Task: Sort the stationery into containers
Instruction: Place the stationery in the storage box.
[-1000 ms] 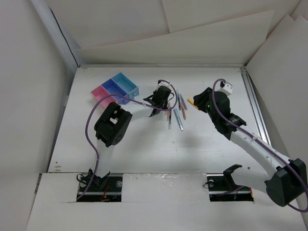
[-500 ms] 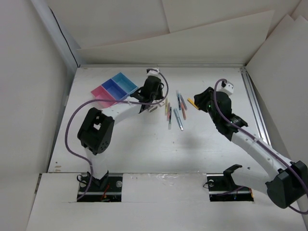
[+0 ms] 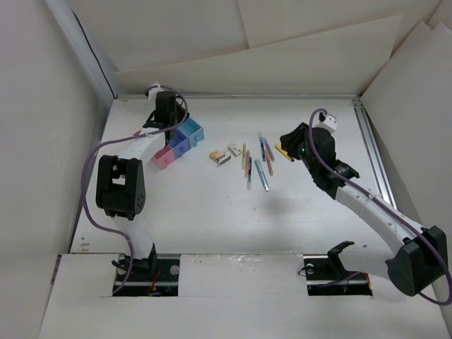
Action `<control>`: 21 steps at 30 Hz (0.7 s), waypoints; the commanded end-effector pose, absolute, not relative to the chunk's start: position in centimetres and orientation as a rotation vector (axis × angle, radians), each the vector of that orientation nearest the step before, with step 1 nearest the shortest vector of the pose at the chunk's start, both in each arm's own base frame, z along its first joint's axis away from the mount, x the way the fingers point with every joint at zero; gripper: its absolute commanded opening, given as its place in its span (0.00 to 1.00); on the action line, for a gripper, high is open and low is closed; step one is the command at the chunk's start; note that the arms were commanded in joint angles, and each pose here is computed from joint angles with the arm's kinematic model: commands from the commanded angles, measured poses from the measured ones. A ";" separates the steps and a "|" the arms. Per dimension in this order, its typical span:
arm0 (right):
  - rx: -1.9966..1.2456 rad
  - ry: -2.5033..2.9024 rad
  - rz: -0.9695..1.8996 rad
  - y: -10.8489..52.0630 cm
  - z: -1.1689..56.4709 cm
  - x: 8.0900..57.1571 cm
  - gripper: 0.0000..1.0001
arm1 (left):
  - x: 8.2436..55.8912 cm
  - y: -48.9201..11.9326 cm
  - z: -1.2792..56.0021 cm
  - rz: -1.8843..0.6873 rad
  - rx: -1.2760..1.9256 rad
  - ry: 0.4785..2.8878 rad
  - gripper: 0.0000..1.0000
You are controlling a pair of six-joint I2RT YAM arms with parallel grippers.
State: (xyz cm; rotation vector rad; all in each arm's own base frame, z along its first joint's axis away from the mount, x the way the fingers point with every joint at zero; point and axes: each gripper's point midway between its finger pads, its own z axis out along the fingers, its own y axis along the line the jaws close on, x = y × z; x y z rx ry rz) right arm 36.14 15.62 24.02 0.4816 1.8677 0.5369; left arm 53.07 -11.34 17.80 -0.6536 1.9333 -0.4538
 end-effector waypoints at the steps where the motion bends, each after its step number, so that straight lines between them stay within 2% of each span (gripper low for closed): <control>1: 0.440 1.844 0.568 16.9 25.3 36.5 0.39 | 54.0 -11.4 16.6 -0.460 -0.722 1.969 0.07; 4: 0.451 1.850 0.572 16.9 23.2 36.3 0.37 | 54.6 -11.1 16.3 -0.427 -0.739 1.980 0.07; 9: 0.445 1.852 0.581 17.0 22.9 36.3 0.37 | 55.5 -10.8 15.1 -0.413 -0.751 1.990 0.09; 12: 0.437 1.855 0.587 17.3 22.9 36.1 0.37 | 55.5 -10.4 14.5 -0.383 -0.765 1.998 0.15; 18: 0.437 1.845 0.594 17.2 23.2 35.8 0.38 | 55.1 -10.2 14.7 -0.374 -0.742 1.997 0.35; 21: 0.437 1.845 0.594 17.2 23.2 35.8 0.38 | 54.5 -10.1 15.2 -0.373 -0.729 1.990 0.39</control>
